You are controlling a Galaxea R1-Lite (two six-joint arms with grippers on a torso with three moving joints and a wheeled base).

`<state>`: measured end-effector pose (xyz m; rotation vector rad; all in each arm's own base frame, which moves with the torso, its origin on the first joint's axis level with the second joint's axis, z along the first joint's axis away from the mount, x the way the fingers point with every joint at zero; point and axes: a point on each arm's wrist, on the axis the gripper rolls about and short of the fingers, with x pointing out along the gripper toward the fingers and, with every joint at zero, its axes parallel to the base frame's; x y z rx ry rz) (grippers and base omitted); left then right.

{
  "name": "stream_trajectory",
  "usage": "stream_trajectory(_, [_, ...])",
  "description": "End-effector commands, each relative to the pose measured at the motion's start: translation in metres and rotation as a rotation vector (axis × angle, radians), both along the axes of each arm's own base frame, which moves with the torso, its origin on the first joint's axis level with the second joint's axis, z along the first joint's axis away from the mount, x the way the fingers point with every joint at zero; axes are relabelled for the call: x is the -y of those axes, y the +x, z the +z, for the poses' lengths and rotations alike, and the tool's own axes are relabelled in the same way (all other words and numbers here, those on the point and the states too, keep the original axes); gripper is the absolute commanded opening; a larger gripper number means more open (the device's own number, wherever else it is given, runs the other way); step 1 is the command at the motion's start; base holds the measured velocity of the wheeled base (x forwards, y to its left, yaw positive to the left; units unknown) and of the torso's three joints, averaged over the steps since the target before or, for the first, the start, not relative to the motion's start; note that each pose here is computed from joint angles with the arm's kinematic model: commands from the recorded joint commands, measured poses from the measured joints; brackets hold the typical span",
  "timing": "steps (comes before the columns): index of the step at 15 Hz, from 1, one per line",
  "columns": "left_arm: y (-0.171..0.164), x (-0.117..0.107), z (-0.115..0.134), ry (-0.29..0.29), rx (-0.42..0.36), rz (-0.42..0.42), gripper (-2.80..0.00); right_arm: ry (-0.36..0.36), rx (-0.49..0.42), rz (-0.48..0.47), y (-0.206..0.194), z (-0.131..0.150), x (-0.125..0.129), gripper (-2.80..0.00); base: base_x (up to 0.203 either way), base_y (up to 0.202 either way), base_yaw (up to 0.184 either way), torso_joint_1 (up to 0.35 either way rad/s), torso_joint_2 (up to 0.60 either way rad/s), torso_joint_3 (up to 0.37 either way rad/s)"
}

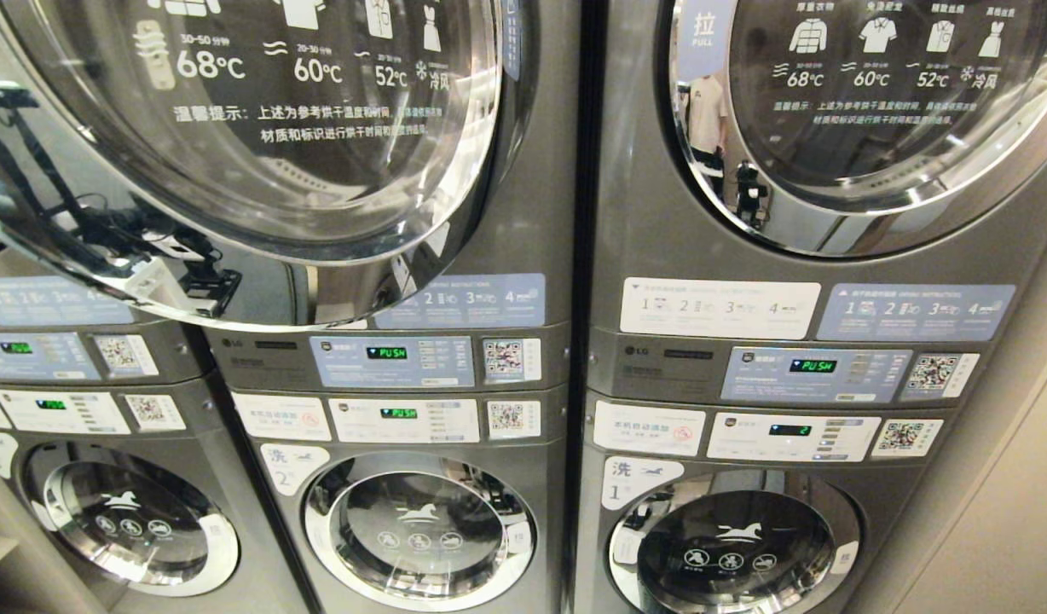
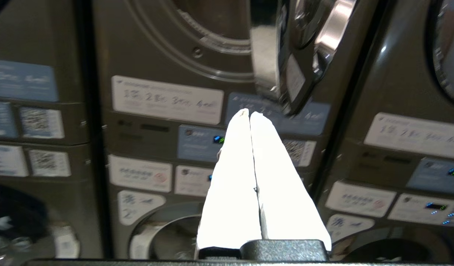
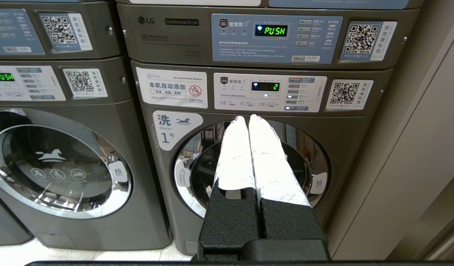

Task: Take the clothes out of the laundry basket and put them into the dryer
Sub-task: Open the dryer

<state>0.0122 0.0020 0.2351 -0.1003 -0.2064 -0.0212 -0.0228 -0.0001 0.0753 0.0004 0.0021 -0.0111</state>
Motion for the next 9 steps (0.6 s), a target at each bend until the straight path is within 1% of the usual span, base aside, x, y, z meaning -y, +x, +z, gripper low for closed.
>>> stream_trajectory(1, [0.041, 0.011, 0.014, -0.020, -0.074, -0.045, -2.80, 0.000, 0.001, 0.000, 0.000, 0.000, 0.000, -2.80, 0.000, 0.000, 0.000, 0.000, 0.00, 0.000])
stream_trajectory(2, [0.052, 0.015, 0.023, -0.049, -0.065, -0.055, -2.80, 0.000, 0.001, 0.000, 0.000, 0.000, 0.000, -2.80, 0.000, 0.000, 0.000, 0.000, 0.00, 0.000])
stream_trajectory(3, [0.063, 0.017, 0.031, -0.069, -0.064, -0.048, -2.80, 0.001, 0.001, -0.001, 0.000, 0.000, 0.000, -2.80, 0.000, 0.000, 0.000, 0.000, 0.00, 0.000])
stream_trajectory(4, [0.070, 0.016, 0.034, -0.076, -0.068, -0.005, -2.80, 0.000, 0.001, 0.000, 0.000, 0.000, 0.000, -2.80, 0.000, 0.000, 0.000, 0.000, 0.00, 0.000])
stream_trajectory(6, [0.085, 0.005, 0.036, -0.084, -0.085, 0.133, -2.80, 0.000, 0.001, 0.000, 0.000, 0.000, 0.000, -2.80, 0.000, 0.000, 0.000, 0.000, 0.00, 0.000])
stream_trajectory(7, [0.097, 0.000, 0.037, -0.086, -0.097, 0.185, -2.80, 0.000, 0.001, 0.000, 0.000, 0.000, 0.000, -2.80, 0.000, 0.000, 0.000, 0.000, 0.00, 0.000])
stream_trajectory(9, [0.118, -0.003, 0.044, -0.088, -0.076, 0.200, -2.80, 0.000, 0.001, 0.000, 0.000, 0.000, 0.000, -2.80, 0.000, 0.000, 0.000, 0.000, 0.00, 0.000])
